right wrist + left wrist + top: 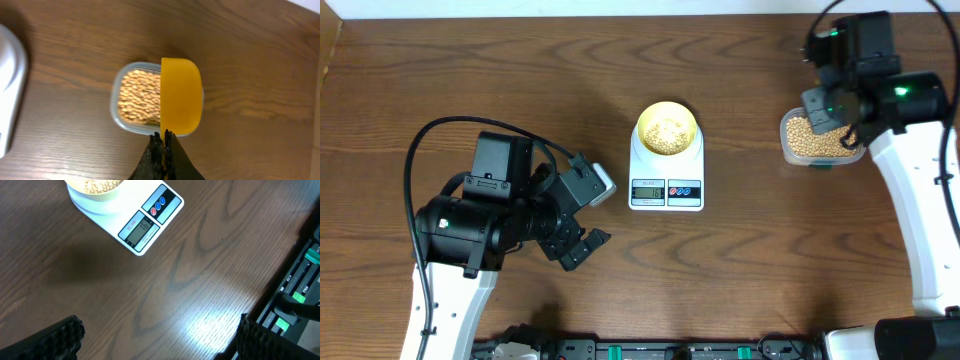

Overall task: Scoop item into bowl and weigh 50g on scale
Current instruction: 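Carry the empty scoop with right gripper back to the soybean tub, then lower the scoop into the tub and drag it through soybeans, then lift the filled scoop and carry it over the yellow bowl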

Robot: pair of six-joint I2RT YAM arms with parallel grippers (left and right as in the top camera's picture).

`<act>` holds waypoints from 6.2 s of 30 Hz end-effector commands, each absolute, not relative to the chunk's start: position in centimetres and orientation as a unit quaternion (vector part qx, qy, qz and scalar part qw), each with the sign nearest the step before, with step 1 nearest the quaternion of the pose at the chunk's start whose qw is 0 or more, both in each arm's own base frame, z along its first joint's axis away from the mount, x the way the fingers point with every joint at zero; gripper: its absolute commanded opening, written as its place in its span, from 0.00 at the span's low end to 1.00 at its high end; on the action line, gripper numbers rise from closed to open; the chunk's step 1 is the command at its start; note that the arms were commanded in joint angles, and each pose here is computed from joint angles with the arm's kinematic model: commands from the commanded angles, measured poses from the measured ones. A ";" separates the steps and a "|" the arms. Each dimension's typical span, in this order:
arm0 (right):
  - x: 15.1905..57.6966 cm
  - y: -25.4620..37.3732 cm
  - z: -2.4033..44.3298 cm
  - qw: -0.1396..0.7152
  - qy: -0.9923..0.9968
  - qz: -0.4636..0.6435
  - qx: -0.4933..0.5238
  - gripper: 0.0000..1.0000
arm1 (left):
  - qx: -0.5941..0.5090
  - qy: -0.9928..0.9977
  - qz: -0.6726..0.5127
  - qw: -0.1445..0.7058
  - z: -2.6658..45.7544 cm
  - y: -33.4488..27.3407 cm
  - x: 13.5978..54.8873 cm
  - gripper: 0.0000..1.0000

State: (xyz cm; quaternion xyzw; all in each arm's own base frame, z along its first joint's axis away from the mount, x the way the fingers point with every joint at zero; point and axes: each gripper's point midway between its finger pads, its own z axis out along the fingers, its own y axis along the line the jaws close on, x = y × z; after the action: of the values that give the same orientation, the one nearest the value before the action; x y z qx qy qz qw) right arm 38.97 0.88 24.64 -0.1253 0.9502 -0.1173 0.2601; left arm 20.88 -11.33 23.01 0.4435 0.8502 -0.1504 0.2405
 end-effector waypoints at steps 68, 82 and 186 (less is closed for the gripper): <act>39.4 1.9 8.9 0.159 0.985 -0.043 -0.042 0.01 | 0.450 0.844 -0.146 0.252 23.8 -11.3 21.0 0.99; 38.8 2.3 9.9 0.155 0.984 0.085 -0.001 0.01 | 0.450 0.844 -0.146 0.252 23.8 -11.3 21.0 0.99; 40.1 18.4 19.7 0.162 0.847 0.506 -0.017 0.01 | 0.450 0.844 -0.146 0.252 23.8 -11.3 21.0 0.99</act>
State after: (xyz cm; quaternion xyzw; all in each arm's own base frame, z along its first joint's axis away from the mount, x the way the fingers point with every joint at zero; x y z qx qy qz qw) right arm 40.36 16.93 18.67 0.0064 0.8506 0.5035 0.1514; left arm 20.88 -11.33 23.01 0.4435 0.8503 -0.1505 0.2403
